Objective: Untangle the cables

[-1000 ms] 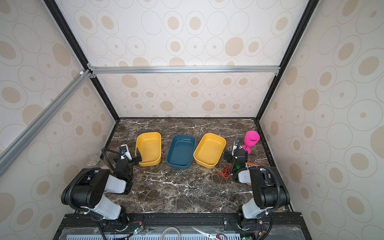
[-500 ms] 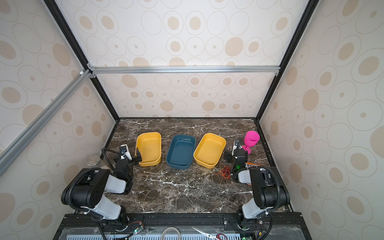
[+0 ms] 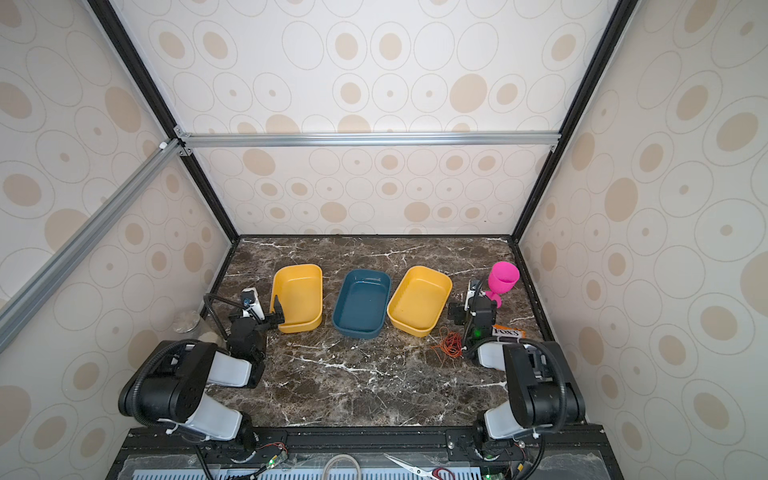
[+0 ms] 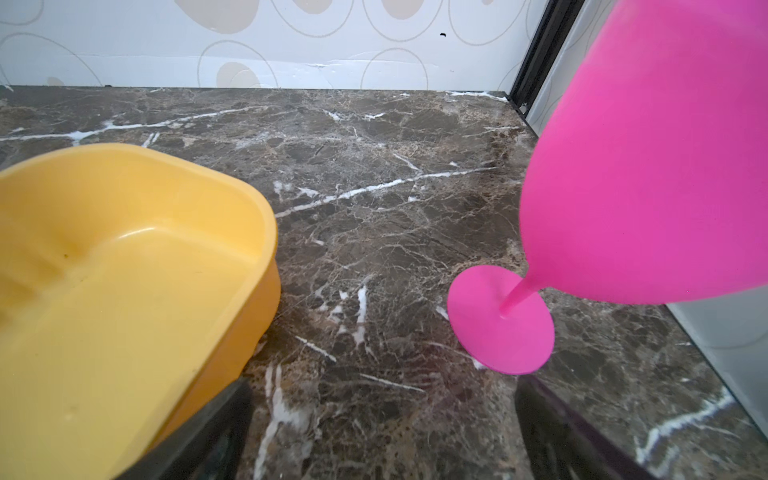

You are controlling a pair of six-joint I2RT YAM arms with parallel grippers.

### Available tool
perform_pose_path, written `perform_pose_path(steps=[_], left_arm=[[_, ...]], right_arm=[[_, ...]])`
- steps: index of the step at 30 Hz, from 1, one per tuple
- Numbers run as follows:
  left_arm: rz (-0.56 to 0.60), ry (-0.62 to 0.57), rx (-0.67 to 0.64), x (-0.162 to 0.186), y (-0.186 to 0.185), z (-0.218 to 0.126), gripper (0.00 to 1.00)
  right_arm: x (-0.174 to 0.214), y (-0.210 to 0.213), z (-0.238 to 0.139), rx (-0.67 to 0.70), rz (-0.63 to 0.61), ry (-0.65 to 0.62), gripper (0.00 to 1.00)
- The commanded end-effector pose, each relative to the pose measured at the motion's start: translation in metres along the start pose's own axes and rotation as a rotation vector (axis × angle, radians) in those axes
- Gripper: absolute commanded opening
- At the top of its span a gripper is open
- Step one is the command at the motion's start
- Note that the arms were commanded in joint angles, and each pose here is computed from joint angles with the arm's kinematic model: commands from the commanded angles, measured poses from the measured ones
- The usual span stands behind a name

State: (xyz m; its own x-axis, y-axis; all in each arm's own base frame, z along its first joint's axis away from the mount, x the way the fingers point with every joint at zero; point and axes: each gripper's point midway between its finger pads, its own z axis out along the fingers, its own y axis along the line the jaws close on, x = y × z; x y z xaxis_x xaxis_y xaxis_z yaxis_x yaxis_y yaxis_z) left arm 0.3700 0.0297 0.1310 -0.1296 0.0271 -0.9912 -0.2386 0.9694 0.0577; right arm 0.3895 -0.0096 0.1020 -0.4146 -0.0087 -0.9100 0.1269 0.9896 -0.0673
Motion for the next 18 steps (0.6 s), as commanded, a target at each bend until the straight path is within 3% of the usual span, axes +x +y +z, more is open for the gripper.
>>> perform_pose_path(steps=[1, 5, 9, 18], left_arm=[[0.032, -0.004, 0.02, -0.029, -0.005, 0.011, 0.98], [-0.047, 0.005, 0.053, -0.061, -0.011, 0.013, 0.99], [-0.122, 0.066, 0.17, -0.078, -0.034, 0.013, 0.99], [-0.199, 0.164, 0.396, -0.095, -0.102, -0.026, 0.95]], right_arm=[[-0.03, 0.003, -0.013, -0.033, 0.007, 0.009, 1.0], [-0.045, 0.006, -0.03, -0.067, 0.109, 0.036, 0.99], [-0.044, 0.024, -0.053, -0.176, 0.215, 0.166, 0.98], [-0.007, 0.038, -0.097, -0.242, 0.405, 0.432, 0.93]])
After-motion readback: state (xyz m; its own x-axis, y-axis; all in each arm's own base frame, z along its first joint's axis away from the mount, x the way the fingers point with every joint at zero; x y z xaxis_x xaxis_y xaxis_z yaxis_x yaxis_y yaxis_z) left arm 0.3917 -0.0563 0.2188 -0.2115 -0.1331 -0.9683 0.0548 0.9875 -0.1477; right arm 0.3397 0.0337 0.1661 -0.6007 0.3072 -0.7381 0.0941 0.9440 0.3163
